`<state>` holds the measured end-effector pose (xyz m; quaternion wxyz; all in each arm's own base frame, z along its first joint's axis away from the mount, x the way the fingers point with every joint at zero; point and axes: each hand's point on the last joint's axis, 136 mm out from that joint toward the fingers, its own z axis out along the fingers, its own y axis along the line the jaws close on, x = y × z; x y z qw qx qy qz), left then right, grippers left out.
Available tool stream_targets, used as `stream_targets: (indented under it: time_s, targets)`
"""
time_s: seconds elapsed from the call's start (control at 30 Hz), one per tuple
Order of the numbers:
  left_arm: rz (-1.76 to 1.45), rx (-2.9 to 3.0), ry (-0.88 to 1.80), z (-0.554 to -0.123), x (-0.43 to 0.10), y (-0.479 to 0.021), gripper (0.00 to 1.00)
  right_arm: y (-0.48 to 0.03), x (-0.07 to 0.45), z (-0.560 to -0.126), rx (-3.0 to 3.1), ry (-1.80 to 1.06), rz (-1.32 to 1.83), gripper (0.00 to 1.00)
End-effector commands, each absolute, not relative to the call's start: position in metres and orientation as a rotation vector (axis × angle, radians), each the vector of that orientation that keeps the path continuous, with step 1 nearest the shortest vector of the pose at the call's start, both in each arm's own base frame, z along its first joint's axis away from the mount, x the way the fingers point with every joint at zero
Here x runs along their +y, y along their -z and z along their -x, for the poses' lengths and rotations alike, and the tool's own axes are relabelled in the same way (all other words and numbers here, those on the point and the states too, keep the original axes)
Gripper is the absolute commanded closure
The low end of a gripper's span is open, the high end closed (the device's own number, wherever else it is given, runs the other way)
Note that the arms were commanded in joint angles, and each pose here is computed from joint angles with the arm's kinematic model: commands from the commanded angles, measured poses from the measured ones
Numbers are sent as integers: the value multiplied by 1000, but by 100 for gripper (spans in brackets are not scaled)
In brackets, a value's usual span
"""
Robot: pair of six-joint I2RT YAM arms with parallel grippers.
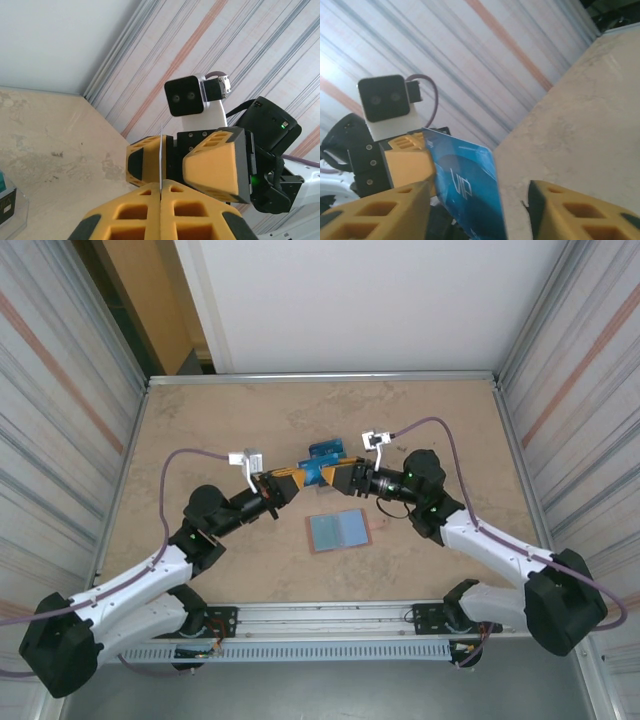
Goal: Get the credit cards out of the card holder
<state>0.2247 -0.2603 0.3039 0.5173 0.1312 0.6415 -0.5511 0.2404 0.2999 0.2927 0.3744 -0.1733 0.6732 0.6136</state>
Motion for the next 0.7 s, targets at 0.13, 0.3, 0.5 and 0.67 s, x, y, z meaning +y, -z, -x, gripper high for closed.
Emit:
stream_targets:
  time_s: [0.13,0.3,0.5,0.67]
  targets:
    - [-255,1473,1304,-230,-249,-314,100,-325,311,-227,1617,-1640,559,78]
    - [-272,1508,1278,-230,-248,-311,94,-323,307,-226,1641,-1595,561,100]
    - [-485,1570,1097,-219,-244,-319,48,-314,296,-218,1725,-1440,608,100]
    - [-796,1588,964,-200,-250,-334,37,-306,290,-198,1760,-1368,740,100]
